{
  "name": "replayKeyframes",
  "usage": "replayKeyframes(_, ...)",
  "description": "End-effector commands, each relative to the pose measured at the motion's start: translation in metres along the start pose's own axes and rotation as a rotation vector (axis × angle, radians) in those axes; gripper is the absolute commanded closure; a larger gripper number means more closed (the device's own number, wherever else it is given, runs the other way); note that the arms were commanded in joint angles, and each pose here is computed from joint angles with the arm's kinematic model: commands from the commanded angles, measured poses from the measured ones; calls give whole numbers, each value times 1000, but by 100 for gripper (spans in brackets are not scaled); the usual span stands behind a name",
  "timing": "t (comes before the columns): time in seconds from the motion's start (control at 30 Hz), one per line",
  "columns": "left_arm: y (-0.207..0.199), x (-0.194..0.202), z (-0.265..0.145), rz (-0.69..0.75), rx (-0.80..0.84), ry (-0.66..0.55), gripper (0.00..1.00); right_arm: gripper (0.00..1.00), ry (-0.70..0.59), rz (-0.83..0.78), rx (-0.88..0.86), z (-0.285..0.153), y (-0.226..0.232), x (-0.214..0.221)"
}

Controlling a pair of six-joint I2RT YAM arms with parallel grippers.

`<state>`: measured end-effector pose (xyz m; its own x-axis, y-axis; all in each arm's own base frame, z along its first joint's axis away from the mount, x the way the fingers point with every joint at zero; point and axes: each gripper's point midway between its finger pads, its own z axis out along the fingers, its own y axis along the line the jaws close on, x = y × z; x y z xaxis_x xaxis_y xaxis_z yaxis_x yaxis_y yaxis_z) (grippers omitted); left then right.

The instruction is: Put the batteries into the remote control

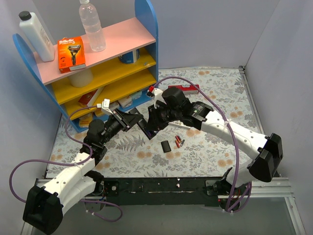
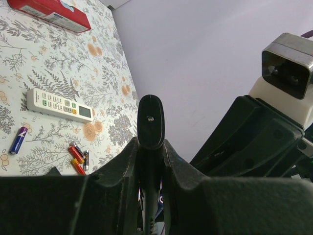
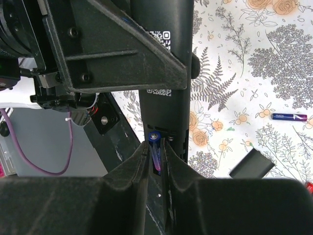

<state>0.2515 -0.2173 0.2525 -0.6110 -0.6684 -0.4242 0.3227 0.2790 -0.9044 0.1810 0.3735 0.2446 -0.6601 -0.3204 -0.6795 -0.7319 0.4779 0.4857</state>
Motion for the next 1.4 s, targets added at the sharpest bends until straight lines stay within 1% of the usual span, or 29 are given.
replayKeyframes(0.0,-26,-9,2,38,76,-19,100,79,-47,-55,-40,-4,16,-18)
replayKeyframes(0.27,-30,-10,1,19,91,-21,100,79,-23,-68,-21,-4,11,-12)
replayKeyframes(0.6,-33,-9,0,9,108,-21,100,78,-43,-63,0,-7,9,-14)
replayKeyframes(0.73,-32,-8,-1,10,111,-16,100,73,-52,-82,-7,-11,12,-17)
replayKeyframes(0.77,-35,-8,-1,13,119,-16,100,70,-59,-89,-10,-12,13,-19)
replayKeyframes(0.83,-35,-7,-1,17,123,-11,100,68,-75,-115,-13,-16,15,-24)
replayKeyframes(0.87,-36,-7,-2,17,129,-8,100,65,-78,-125,-14,-17,16,-25)
replayKeyframes(0.93,-37,-6,-2,19,133,-5,100,64,-100,-159,-20,-23,20,-33)
replayKeyframes(1.07,-40,-3,-4,26,152,8,100,59,-113,-201,-20,-31,24,-40)
replayKeyframes(1.37,-48,-1,-5,34,191,24,100,58,-98,-229,-34,-32,26,-40)
